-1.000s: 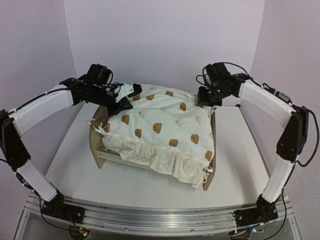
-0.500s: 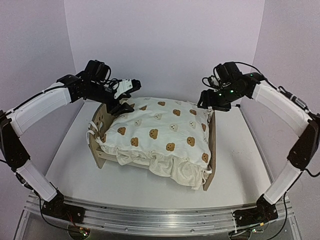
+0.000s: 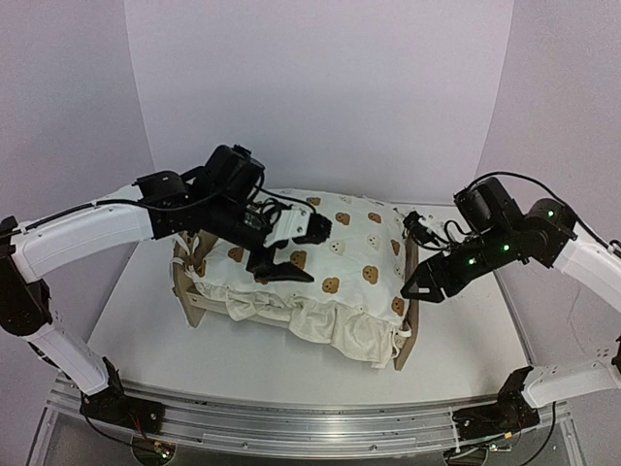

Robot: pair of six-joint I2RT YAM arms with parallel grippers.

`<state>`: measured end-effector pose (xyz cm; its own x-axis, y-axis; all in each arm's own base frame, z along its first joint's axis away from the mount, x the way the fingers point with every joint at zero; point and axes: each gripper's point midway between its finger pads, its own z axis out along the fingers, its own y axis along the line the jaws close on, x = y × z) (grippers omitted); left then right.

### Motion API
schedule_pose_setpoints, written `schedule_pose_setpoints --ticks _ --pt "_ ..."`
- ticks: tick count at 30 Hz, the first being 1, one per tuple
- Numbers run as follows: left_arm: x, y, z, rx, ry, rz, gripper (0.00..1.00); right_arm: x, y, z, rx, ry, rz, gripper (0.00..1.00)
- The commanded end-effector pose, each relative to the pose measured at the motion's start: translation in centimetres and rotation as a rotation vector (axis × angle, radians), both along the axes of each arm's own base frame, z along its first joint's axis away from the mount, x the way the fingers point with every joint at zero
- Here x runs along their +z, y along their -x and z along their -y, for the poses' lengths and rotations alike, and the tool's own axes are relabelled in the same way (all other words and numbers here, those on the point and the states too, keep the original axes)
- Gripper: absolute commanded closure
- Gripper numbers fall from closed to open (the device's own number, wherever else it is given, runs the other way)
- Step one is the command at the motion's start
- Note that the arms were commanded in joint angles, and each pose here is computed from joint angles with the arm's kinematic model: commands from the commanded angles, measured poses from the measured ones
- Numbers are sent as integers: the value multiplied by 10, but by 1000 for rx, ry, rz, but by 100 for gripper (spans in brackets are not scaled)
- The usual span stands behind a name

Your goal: Set up the pet bed

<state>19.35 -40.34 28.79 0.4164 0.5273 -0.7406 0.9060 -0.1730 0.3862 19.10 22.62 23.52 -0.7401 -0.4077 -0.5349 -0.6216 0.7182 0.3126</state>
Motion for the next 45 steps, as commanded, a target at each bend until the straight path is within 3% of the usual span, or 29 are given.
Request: schedule_pose_setpoints --ticks 1,8,17,22,26,32,37,41,45 --pt "-29 54 35 -215 22 43 27 -7 30 -6 328 50 152 47" --pt "-72 91 65 -337 33 52 25 -43 47 8 584 153 248 57" --pt "-118 66 81 -264 43 185 24 -57 58 6 717 146 345 64" --pt "-128 54 91 -221 72 224 23 -60 50 3 760 175 427 64" --pt "-132 42 94 -163 87 263 26 -73 51 -1 814 182 403 62" --pt "-128 36 91 -128 86 293 65 -81 37 -3 766 223 414 66" --pt "-110 39 87 -112 124 267 98 -82 19 -6 645 242 398 81" --pt "-93 37 84 -93 162 275 100 -73 -1 -4 515 284 393 98" --pt "-66 12 81 11 199 225 100 -35 -18 -12 408 243 448 100"
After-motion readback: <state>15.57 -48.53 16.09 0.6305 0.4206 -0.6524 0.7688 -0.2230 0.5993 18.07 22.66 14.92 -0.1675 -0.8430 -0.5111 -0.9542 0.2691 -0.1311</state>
